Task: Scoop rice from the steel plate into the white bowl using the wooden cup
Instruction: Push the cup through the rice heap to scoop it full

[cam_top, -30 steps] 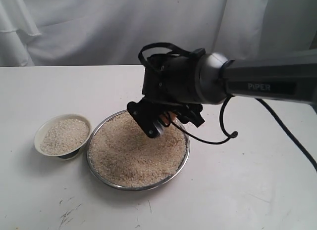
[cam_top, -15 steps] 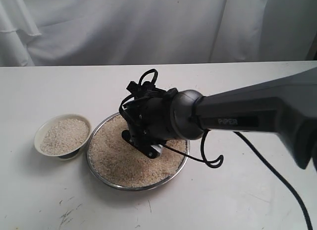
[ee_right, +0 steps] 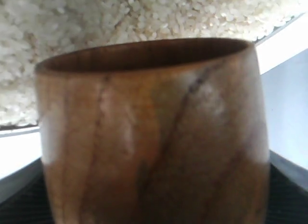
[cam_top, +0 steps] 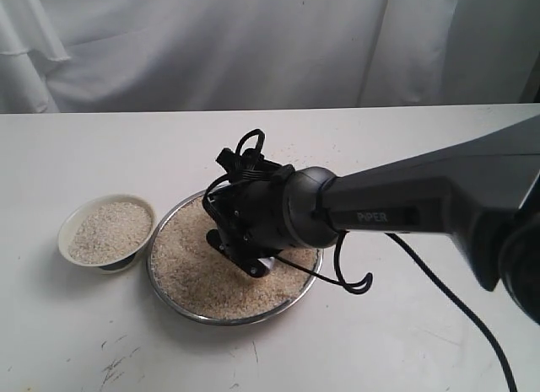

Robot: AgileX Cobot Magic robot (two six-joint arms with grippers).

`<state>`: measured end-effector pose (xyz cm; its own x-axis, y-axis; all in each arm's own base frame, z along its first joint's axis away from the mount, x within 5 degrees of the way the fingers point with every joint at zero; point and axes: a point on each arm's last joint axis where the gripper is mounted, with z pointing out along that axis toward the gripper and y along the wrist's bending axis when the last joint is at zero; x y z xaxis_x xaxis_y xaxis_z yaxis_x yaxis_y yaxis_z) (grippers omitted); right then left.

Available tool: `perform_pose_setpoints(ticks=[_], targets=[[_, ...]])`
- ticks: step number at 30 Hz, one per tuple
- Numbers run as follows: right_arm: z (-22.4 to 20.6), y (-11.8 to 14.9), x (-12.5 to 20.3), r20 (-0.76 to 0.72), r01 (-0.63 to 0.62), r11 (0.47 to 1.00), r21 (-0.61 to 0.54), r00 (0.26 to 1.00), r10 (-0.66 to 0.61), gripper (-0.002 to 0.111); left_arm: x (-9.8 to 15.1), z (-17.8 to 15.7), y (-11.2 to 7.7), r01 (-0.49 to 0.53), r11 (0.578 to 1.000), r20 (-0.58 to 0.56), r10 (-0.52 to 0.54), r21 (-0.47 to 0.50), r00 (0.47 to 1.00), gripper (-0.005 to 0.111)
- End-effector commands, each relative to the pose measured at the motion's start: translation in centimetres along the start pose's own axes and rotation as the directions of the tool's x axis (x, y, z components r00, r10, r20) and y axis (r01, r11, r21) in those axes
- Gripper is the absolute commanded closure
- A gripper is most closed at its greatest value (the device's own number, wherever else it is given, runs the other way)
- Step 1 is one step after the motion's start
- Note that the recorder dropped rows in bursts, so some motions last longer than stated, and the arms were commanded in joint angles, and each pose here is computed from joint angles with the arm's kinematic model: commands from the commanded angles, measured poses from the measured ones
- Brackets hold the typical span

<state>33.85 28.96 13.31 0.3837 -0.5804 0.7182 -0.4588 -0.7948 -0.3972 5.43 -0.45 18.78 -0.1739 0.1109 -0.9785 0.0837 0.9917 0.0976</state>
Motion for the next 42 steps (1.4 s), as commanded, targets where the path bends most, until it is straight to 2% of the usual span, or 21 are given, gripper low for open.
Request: perform_pose_setpoints(ticks=[1, 6, 11, 20, 29, 38, 42], targets=[[-0.1, 0.2, -0.2, 0.029, -0.03, 0.999, -0.018, 0.999, 0.031, 0.108, -0.2, 0.0, 0.0, 0.002, 1.0, 0.006, -0.002, 0.005, 1.0, 0.107], [0.2, 0.5, -0.9, 0.06, -0.042, 0.998, -0.038, 0.997, 0.044, 0.108, -0.2, 0.0, 0.0, 0.004, 1.0, 0.006, -0.004, 0.005, 1.0, 0.107], [0.0, 0.8, -2.1, 0.187, -0.084, 0.993, -0.086, 0.977, 0.099, 0.108, -0.2, 0.0, 0.0, 0.002, 1.0, 0.006, -0.002, 0.005, 1.0, 0.107], [0.1, 0.7, -2.7, 0.272, -0.154, 0.984, -0.092, 0.946, 0.174, 0.108, -0.2, 0.0, 0.0, 0.002, 1.0, 0.006, -0.002, 0.005, 1.0, 0.107], [0.8, 0.5, -2.7, 0.374, -0.274, 0.955, -0.113, 0.878, 0.297, 0.108, -0.2, 0.0, 0.0, 0.005, 1.0, 0.006, -0.005, 0.005, 1.0, 0.107], [1.6, 0.6, -2.3, 0.443, -0.407, 0.895, -0.182, 0.778, 0.445, 0.108, -0.2, 0.0, 0.0, 0.003, 1.0, 0.006, -0.003, 0.005, 1.0, 0.107], [1.5, 0.6, -2.5, 0.453, -0.43, 0.879, -0.207, 0.754, 0.475, 0.108, -0.2, 0.0, 0.0, 0.003, 1.0, 0.006, -0.003, 0.005, 1.0, 0.107]])
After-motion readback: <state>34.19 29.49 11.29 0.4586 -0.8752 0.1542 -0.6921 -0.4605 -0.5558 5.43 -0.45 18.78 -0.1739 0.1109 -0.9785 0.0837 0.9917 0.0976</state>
